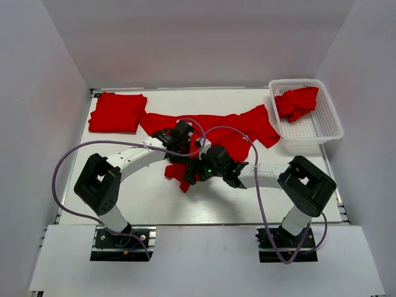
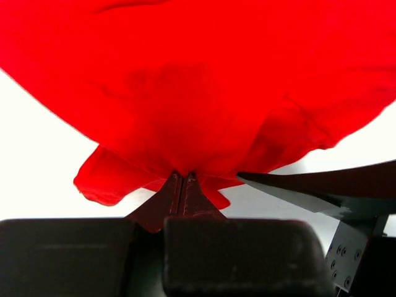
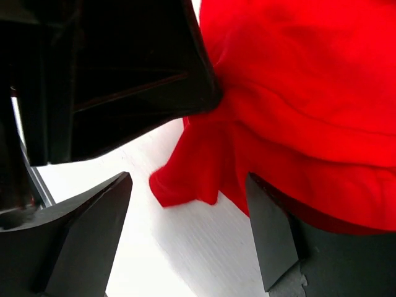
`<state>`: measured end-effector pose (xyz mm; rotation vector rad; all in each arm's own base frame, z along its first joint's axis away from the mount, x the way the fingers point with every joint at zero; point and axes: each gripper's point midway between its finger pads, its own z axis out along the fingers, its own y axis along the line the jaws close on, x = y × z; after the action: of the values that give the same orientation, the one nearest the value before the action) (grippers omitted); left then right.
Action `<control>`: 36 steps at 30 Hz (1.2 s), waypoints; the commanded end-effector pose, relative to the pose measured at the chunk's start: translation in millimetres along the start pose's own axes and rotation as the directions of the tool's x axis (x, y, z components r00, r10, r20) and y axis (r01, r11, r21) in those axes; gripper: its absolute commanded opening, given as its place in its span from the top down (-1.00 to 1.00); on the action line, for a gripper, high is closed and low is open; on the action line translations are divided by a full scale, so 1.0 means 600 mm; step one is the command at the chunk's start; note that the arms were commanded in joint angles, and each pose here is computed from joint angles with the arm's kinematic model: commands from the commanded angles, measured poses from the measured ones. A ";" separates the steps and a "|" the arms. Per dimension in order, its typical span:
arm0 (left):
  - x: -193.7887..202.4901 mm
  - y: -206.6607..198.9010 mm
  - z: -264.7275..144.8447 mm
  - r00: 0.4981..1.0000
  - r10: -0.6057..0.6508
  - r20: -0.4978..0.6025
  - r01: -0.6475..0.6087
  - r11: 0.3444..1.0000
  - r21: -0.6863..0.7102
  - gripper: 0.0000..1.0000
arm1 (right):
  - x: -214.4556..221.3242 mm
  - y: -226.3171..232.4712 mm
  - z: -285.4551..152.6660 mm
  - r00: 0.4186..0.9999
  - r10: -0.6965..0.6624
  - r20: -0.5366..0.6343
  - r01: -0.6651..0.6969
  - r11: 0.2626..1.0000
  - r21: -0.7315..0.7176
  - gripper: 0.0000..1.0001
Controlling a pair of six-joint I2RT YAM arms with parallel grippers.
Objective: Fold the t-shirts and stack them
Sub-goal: Flatten out the tshirt
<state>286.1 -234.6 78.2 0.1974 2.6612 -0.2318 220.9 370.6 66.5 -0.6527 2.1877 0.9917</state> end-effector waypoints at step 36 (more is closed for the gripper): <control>-0.031 -0.059 -0.089 0.985 -0.124 0.116 0.092 0.965 0.247 1.00 | -0.017 -0.067 0.058 0.974 0.112 0.194 -0.177 0.918 0.356 0.22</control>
<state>302.0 -222.6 83.5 0.0103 2.5738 -0.2817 238.1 413.7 82.4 -0.3676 2.0909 0.9060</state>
